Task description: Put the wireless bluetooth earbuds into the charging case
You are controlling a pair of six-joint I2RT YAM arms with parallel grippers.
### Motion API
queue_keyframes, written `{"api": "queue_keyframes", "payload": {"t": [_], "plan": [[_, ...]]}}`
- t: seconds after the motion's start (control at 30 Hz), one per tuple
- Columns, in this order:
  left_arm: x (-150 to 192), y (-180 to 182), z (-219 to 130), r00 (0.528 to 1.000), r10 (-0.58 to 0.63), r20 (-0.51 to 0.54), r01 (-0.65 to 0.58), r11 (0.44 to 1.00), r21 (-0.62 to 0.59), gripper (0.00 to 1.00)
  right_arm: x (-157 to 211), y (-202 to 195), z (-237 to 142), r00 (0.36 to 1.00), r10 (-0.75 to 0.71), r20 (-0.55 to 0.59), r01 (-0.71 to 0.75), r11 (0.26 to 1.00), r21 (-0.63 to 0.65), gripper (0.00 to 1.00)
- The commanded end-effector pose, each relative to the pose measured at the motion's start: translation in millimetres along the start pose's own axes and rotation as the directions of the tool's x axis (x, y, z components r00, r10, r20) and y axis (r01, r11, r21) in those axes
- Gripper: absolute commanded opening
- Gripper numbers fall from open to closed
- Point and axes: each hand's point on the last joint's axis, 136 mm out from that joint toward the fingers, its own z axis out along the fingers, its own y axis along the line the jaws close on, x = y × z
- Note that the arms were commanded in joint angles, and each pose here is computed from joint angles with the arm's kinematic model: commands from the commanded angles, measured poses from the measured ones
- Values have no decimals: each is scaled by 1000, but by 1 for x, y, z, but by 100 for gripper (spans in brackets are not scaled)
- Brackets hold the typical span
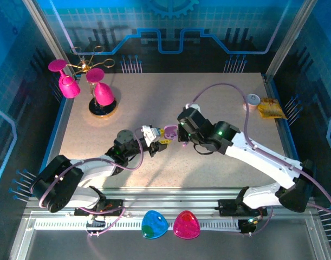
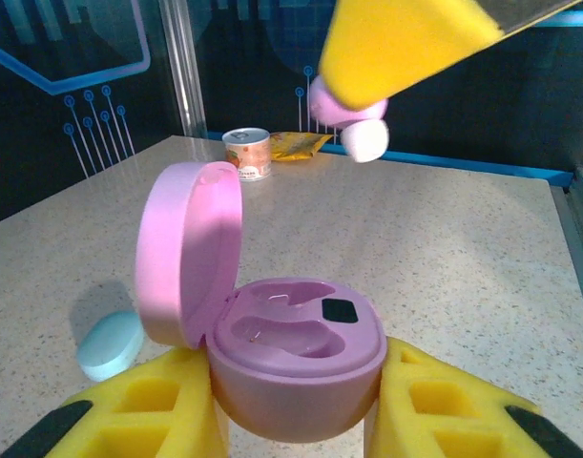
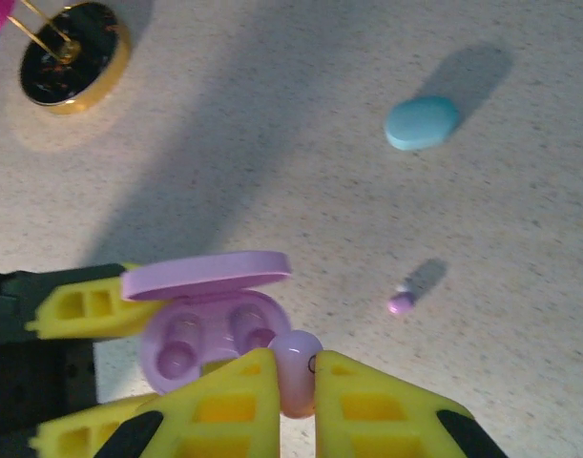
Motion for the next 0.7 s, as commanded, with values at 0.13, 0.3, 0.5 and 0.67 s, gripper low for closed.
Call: {"api": "queue_keyframes", "payload": {"t": [0.13, 0.3, 0.5, 0.67], "plan": [[-26, 9, -1, 995, 56, 79, -53, 998, -40, 31, -6, 45, 9, 1000, -25, -13, 23, 990, -141, 7], [-30, 9, -1, 994, 56, 89, -53, 998, -42, 31, -2, 50, 18, 999, -33, -35, 27, 989, -144, 7], [-33, 11, 0, 994, 55, 96, -50, 997, -53, 31, 6, 52, 23, 997, -38, -66, 28, 988, -149, 7], [-33, 15, 0, 994, 51, 95, -45, 997, -68, 31, 12, 50, 25, 996, -40, -86, 27, 989, -145, 8]]}}
